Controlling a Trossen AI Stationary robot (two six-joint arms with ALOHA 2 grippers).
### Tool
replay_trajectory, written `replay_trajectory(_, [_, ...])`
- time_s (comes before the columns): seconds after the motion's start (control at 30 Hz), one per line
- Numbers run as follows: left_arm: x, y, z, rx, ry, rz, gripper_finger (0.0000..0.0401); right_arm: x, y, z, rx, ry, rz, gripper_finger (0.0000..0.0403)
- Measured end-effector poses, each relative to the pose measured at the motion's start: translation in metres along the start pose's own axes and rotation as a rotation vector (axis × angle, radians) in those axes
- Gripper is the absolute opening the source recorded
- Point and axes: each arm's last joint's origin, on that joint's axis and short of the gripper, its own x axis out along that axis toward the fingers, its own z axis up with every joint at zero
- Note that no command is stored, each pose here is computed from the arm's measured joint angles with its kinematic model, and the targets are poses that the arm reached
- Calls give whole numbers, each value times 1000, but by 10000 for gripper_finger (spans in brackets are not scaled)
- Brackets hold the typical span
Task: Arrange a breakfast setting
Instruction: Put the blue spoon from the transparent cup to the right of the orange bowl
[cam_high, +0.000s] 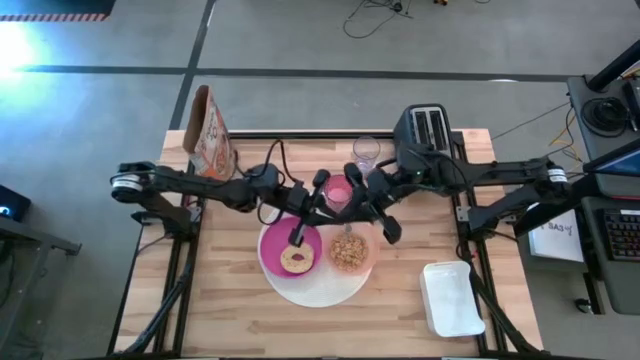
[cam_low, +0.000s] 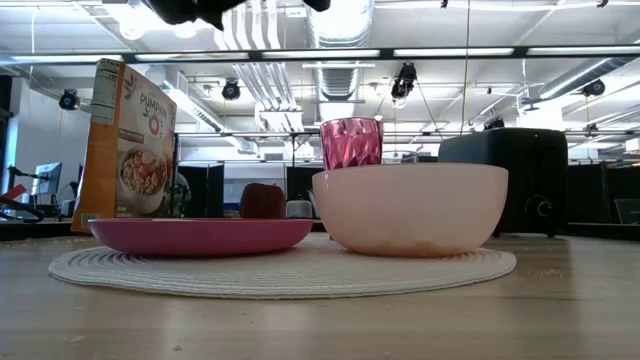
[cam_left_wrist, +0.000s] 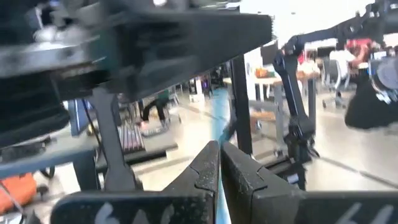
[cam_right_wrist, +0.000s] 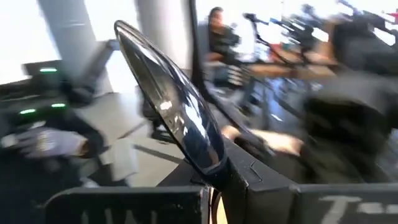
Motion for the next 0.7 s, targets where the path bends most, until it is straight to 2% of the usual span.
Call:
replay_trajectory(0.1, [-8, -3, 8, -4, 77, -6, 0, -4, -2, -3, 85, 37, -132, 8])
replay_trajectory(0.23, [-21, -9, 21, -16, 169, -15, 0, -8, -3, -7, 205, 78, -254, 8])
replay_trajectory(0.4, [-40, -17, 40, -39, 235, -18, 0, -14, -3, -13, 306, 134, -363, 8])
replay_trajectory(0.7, [-73, -32, 71, -25, 310, 115, 0, -17, 0, -23, 410, 205, -495, 8])
